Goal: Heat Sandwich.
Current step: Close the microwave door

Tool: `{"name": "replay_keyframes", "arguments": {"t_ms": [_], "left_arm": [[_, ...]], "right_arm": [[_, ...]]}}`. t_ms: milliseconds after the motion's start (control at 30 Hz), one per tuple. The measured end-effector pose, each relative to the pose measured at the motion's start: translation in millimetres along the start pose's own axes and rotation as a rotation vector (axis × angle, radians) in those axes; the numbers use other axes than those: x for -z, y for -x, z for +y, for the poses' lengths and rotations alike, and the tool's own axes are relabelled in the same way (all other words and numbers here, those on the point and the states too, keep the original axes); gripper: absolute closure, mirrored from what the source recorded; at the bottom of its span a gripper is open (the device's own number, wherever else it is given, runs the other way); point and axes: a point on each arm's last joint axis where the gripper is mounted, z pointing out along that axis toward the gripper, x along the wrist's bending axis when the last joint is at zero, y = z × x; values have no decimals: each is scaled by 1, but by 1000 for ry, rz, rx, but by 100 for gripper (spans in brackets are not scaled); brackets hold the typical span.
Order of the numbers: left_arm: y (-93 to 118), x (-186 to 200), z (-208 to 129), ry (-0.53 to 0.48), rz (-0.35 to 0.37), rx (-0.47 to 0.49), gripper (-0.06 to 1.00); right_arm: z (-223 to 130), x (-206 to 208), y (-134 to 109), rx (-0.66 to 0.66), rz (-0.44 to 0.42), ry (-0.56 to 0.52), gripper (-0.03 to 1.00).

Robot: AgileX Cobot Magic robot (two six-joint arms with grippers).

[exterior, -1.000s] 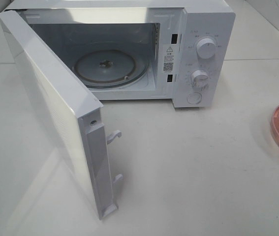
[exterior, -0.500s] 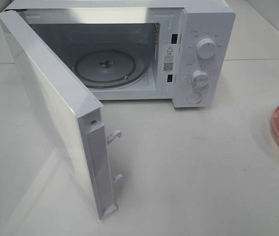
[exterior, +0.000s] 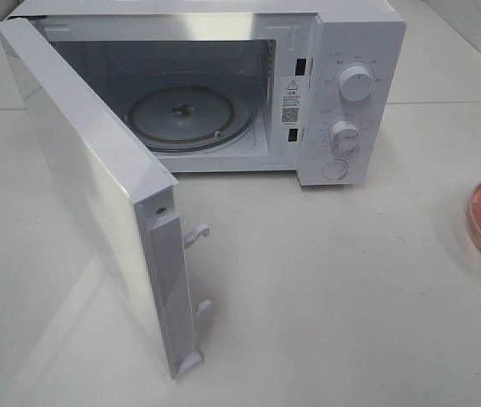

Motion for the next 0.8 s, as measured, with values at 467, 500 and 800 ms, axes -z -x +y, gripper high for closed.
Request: {"name": "replay_keyframes", "arguments": {"t_ms": [467, 500, 800], "left_arm": [[0, 0, 0, 0, 0, 0, -4], [0, 0, 0, 0, 0, 0, -4], [0, 0, 0, 0, 0, 0, -4]], "right_arm": [[0, 0, 0, 0, 0, 0, 20], [0, 0, 0, 0, 0, 0, 20], [0, 0, 0, 0, 0, 0, 20]]}}
